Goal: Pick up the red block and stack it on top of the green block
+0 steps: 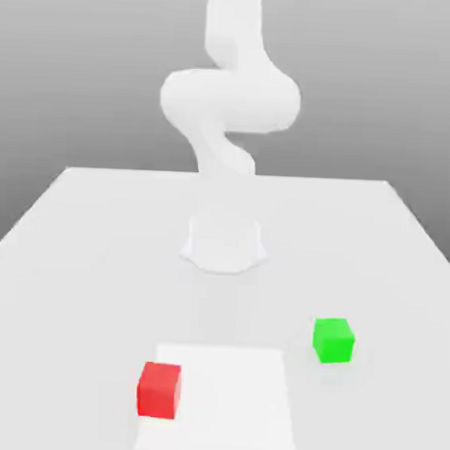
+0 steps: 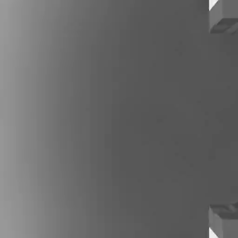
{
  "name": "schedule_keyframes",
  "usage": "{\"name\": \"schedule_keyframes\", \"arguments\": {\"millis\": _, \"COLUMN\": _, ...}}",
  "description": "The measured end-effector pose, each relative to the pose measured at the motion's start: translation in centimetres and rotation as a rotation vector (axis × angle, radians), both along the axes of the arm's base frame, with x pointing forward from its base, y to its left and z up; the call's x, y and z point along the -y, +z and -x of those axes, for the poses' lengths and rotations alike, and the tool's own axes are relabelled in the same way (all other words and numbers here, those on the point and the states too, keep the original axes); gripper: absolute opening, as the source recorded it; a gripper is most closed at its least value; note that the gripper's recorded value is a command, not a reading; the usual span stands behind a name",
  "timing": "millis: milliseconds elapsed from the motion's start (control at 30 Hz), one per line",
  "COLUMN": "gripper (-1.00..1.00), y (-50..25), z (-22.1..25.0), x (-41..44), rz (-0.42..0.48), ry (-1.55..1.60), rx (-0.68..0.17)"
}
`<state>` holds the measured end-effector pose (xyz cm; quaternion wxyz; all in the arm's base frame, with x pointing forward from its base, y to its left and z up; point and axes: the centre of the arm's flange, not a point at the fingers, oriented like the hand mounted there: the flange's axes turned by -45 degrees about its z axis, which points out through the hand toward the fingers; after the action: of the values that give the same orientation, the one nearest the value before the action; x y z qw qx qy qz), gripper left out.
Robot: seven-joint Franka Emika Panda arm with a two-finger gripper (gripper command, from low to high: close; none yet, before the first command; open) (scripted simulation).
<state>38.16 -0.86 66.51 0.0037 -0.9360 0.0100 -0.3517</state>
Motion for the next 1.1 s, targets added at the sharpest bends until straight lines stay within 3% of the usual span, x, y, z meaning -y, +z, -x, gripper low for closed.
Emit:
{"name": "schedule_keyframes", "arguments": {"millis": 333, "gripper": 0.0, "y": -20.8, "z": -8.0, "x": 3.5, "rz": -0.016, "ry": -0.028, "rx": -0.327}}
{"name": "schedule_keyframes", "arguments": {"millis": 500, "gripper": 0.0, "y": -31.4, "z": -8.0, "x": 5.0, "rz": -0.022, "ry": -0.045, "rx": -0.488}}
{"name": "schedule_keyframes", "arguments": {"millis": 700, "gripper": 0.0, "y": -43.4, "z": -4.7, "x": 6.9, "rz": -0.028, "ry": -0.072, "rx": -0.681}}
{"name": "schedule_keyframes", "arguments": {"millis": 900, "gripper": 0.0, "y": -50.9, "z": -3.9, "x": 7.0, "rz": -0.027, "ry": -0.072, "rx": -0.718}}
{"name": "schedule_keyframes", "arguments": {"millis": 933, "gripper": -1.0, "y": -51.7, "z": -3.9, "x": 7.0, "rz": -0.027, "ry": -0.072, "rx": -0.718}}
{"name": "schedule_keyframes", "arguments": {"millis": 1100, "gripper": -1.0, "y": -51.7, "z": -3.9, "x": 6.9, "rz": -0.027, "ry": -0.072, "rx": -0.719}}
